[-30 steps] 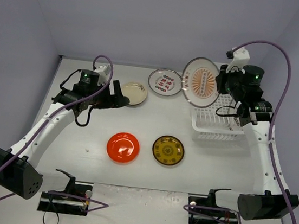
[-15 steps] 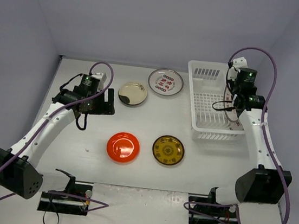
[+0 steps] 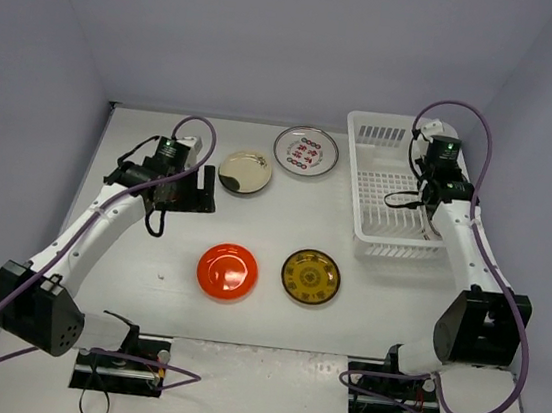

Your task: Load the plates into the dish rack

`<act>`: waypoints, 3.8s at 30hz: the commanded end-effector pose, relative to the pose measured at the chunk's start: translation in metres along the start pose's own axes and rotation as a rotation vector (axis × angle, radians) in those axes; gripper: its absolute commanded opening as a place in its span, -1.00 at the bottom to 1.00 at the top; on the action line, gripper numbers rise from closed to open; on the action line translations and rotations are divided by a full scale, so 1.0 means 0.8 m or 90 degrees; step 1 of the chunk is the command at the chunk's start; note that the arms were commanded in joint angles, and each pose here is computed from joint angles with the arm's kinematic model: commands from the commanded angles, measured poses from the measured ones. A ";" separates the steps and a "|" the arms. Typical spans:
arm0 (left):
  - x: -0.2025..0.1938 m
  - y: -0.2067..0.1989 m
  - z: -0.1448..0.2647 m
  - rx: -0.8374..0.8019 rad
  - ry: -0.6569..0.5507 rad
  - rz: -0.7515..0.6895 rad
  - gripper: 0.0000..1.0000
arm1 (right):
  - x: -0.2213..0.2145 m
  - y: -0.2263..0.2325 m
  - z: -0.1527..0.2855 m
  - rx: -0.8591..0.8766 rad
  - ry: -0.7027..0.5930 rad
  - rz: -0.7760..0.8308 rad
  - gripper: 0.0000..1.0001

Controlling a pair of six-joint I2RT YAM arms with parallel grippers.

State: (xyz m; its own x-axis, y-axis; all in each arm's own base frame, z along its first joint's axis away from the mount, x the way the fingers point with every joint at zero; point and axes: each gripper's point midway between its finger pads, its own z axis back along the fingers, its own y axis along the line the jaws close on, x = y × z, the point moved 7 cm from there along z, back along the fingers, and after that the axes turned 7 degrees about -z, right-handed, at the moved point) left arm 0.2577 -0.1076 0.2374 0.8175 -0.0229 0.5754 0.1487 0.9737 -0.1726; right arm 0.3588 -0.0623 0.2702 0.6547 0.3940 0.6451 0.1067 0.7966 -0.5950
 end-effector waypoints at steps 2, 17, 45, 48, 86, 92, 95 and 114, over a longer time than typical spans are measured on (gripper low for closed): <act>0.016 -0.008 0.001 -0.028 -0.033 -0.006 0.56 | 0.012 -0.014 -0.005 -0.048 -0.044 -0.045 -1.00; 0.029 -0.022 -0.019 -0.075 -0.035 0.028 0.56 | -0.005 0.007 -0.018 0.032 -0.029 -0.121 -0.18; 0.211 -0.199 -0.230 -0.163 -0.198 0.521 0.42 | 0.043 -0.006 0.162 0.310 -0.274 -0.532 0.42; 0.210 -0.213 -0.254 -0.123 -0.218 0.546 0.38 | 0.041 -0.006 0.168 0.322 -0.281 -0.532 0.42; 0.212 -0.165 -0.158 -0.245 -0.370 0.532 -1.00 | 0.051 0.038 0.195 0.483 -0.278 -0.525 0.43; 0.177 -0.135 -0.086 -0.342 -0.340 0.469 -1.00 | 0.069 0.073 0.196 0.573 -0.245 -0.544 0.44; 0.157 -0.128 -0.059 -0.422 -0.313 0.442 -1.00 | 0.079 0.100 0.198 0.622 -0.219 -0.550 0.43; 0.117 -0.136 0.054 -0.596 -0.306 0.282 -1.00 | 0.124 0.169 0.184 0.747 -0.192 -0.568 0.27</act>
State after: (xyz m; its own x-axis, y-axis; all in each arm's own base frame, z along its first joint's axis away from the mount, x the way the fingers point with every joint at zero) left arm 0.3069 -0.2062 0.2935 0.6990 0.5761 0.4236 0.2162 0.3944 -0.8931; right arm 0.3181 0.1435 0.2873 0.6005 -0.4098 0.6866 -0.2558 0.7151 0.6506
